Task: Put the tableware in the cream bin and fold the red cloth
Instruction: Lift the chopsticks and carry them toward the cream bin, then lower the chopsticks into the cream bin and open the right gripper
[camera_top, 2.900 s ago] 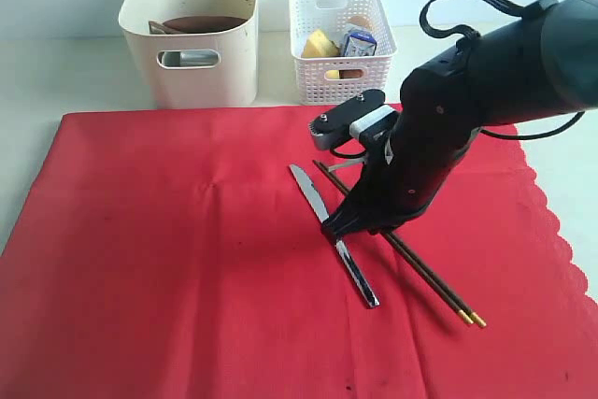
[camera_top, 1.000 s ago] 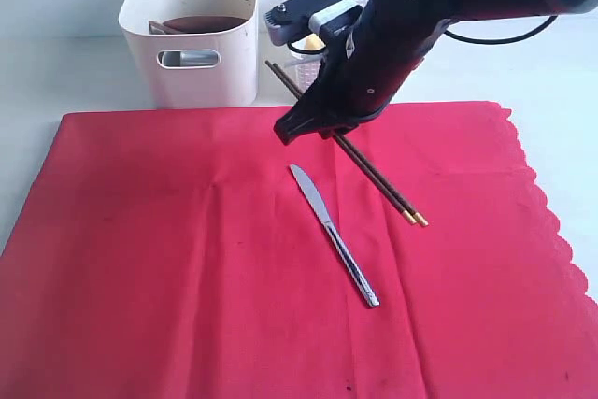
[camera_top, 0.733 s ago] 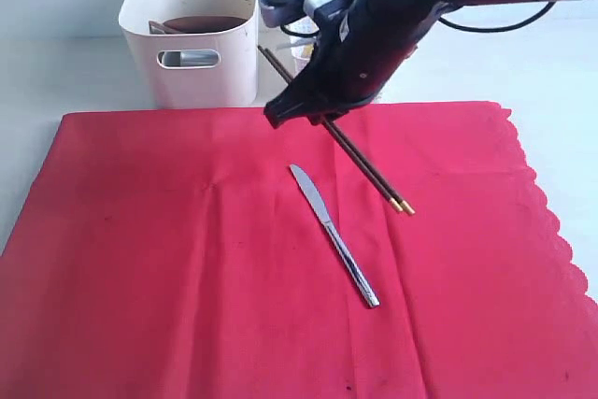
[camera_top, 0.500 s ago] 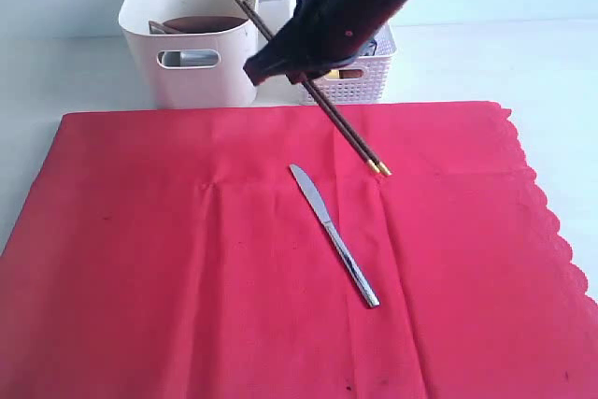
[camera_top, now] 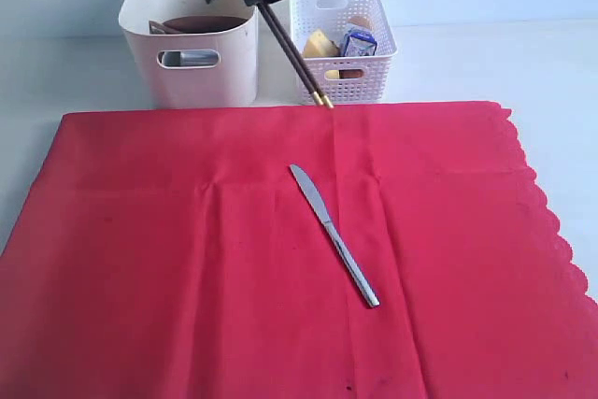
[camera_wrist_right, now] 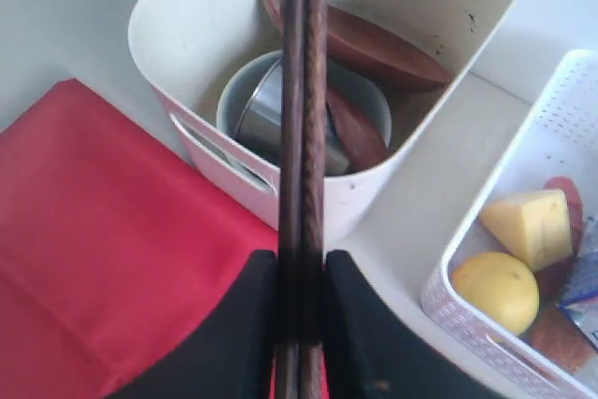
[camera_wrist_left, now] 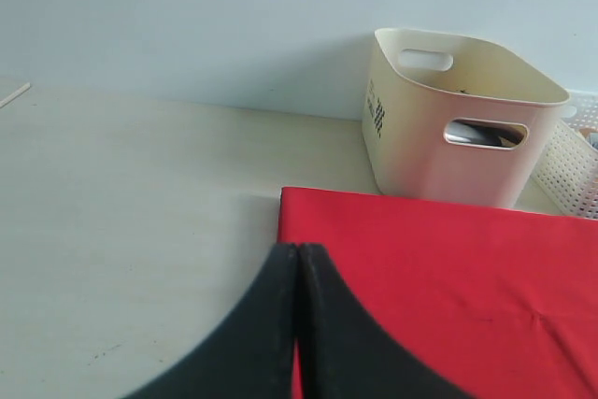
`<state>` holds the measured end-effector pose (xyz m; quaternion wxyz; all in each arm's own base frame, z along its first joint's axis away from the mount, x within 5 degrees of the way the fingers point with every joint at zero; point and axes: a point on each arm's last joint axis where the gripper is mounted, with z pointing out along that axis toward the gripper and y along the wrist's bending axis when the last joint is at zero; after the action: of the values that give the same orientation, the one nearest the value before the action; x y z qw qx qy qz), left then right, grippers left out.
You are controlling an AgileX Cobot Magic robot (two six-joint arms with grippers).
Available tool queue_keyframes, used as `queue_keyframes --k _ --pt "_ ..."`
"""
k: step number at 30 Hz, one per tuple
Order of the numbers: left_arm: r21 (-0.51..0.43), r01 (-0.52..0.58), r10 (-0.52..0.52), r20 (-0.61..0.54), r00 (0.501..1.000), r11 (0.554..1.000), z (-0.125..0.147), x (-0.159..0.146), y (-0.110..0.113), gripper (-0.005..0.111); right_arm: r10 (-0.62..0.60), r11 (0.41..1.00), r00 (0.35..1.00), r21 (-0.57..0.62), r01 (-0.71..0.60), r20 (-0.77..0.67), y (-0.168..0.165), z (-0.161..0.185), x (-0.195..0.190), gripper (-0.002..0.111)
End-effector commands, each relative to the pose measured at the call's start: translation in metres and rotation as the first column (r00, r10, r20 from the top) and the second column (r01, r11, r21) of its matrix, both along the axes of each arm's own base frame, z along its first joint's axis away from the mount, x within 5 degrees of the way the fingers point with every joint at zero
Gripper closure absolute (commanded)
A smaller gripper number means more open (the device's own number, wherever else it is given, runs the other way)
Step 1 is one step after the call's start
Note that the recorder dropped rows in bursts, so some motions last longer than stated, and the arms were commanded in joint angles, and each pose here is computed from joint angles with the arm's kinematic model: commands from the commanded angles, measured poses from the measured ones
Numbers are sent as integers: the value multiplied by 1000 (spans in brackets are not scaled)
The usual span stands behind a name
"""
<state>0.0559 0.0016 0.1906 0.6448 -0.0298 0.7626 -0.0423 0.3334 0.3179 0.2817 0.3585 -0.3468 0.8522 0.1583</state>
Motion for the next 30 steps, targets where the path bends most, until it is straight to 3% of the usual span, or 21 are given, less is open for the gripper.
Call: queue_keyframes --k 1,16,30 --pt "5 2 -2 12 1000 1000 1 0 0 105 -2 999 1000 49 1 10 14 2 12 108" --pt "5 2 -2 12 1000 1000 1 0 0 105 -29 968 988 249 -10 153 47 38 44 108" --pt "5 2 -2 12 1000 1000 1 0 0 105 -120 898 960 439 -3 252 74 8 76 108"
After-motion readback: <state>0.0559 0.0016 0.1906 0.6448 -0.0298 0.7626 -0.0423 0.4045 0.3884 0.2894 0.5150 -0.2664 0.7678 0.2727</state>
